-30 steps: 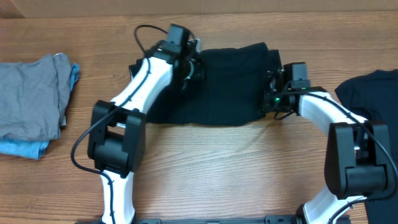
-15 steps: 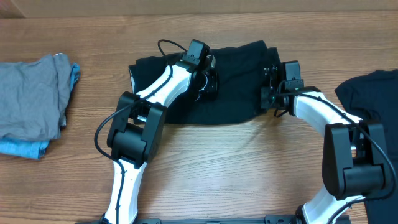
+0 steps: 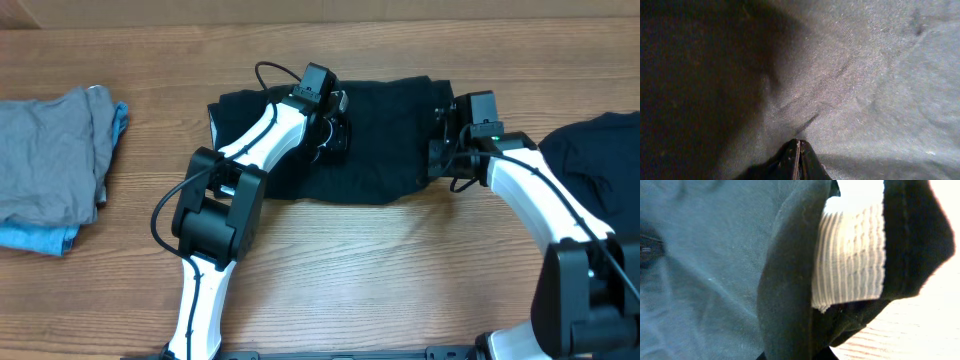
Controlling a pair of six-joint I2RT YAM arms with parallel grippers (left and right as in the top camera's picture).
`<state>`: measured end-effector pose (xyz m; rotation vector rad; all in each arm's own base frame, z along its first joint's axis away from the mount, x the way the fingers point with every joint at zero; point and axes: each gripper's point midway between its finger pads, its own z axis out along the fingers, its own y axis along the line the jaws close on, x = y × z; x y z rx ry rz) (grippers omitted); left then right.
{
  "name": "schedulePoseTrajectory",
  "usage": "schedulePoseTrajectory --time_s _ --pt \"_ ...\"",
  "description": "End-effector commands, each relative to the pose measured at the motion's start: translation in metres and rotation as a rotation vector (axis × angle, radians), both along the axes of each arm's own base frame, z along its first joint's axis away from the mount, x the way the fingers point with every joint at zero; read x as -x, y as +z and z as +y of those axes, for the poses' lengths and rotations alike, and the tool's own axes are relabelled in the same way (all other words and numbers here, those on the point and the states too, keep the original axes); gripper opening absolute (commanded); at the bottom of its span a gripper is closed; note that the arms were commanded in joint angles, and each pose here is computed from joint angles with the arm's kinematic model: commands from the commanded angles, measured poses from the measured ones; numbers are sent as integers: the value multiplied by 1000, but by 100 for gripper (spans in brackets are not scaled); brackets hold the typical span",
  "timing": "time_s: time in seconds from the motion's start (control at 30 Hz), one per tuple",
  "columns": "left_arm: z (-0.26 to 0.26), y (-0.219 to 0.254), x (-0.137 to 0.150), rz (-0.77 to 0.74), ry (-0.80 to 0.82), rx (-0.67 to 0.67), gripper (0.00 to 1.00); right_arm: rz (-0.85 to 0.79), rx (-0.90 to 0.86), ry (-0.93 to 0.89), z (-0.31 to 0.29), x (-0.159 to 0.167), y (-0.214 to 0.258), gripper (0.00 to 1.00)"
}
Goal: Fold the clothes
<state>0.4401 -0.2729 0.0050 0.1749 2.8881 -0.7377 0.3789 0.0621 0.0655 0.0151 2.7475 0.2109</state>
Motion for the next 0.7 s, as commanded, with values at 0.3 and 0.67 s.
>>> schedulePoseTrajectory --time_s 0.3,0.67 --pt "44 115 -42 -242 91 -62 5 -178 113 248 105 -1 58 4" --pt "177 103 -48 -102 280 -143 6 -349 100 511 185 -2 83 4"
